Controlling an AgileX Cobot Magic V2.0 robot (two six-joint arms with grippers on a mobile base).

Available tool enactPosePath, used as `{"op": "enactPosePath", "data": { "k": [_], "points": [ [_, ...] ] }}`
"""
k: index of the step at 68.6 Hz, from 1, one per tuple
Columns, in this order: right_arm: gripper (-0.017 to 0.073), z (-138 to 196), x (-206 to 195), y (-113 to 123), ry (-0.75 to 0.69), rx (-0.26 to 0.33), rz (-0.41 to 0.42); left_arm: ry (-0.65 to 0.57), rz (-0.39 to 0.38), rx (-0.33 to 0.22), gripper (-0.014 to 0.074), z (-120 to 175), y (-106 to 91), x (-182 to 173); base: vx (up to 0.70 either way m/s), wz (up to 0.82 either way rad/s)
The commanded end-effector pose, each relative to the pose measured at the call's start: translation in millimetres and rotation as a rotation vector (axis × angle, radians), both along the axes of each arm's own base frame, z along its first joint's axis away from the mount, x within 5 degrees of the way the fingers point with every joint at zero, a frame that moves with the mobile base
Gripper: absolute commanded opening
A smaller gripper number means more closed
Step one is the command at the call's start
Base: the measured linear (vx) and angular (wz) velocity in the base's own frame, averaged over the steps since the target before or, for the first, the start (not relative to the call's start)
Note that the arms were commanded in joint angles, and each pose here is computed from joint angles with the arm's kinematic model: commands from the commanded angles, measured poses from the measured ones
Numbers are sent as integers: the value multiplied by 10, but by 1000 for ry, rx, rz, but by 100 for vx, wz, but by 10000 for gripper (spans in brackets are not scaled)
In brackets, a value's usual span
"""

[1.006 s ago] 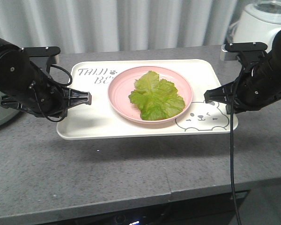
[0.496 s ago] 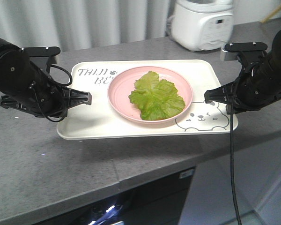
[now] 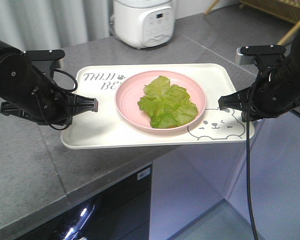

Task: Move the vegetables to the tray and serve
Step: 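Hold the tray level with both grippers while the base drives to the stove counter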

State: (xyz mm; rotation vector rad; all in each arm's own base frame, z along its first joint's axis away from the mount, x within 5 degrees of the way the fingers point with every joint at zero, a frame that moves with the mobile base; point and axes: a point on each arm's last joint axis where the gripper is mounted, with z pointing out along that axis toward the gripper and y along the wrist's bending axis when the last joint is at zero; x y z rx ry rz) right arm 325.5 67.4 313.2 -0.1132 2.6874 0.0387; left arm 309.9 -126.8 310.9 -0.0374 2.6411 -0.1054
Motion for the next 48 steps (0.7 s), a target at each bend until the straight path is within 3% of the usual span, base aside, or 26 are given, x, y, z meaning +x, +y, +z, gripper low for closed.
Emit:
{"op": "enactPosePath", "data": {
  "k": [1,48],
  "points": [
    [-7,272,-25,-4,-133,11,21,-132,-35,-38,-8,289,-12,-40,-3,-40],
    [-7,272,-25,-4,-133,11,21,-132,-35,-38,-8,289,-12,-40,0,-36]
  ]
}}
